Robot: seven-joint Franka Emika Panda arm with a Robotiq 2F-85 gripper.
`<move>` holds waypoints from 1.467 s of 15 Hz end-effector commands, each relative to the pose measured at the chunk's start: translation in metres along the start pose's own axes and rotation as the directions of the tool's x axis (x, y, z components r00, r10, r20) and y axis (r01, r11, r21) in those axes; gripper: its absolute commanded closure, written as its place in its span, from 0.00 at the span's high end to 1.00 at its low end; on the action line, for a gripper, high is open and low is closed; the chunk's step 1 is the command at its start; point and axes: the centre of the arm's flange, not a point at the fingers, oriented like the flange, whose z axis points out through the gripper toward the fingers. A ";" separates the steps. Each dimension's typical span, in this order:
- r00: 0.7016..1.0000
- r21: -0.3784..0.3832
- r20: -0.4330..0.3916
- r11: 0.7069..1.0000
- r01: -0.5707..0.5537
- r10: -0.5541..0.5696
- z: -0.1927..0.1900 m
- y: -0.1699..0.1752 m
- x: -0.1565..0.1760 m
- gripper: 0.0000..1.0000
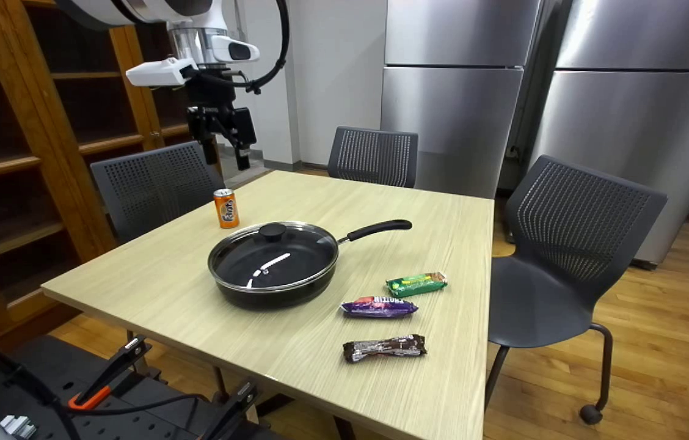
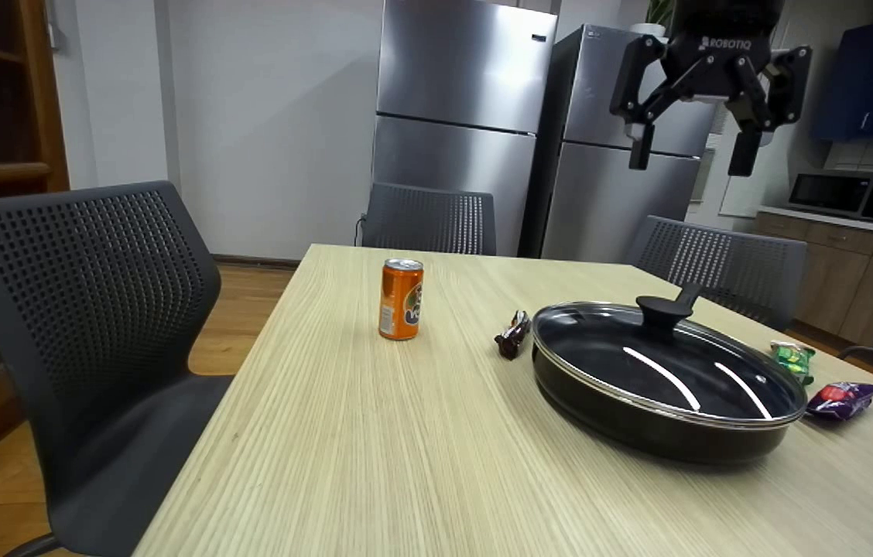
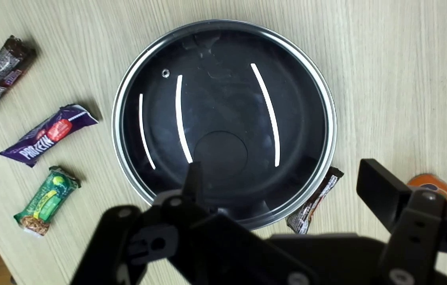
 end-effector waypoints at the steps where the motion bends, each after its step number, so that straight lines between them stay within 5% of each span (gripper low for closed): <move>1: 0.998 0.004 -0.001 0.998 -0.061 0.061 0.017 0.012 -0.003 1.00; 22: 0.973 0.056 0.082 0.974 -0.219 0.214 0.115 0.039 0.041 1.00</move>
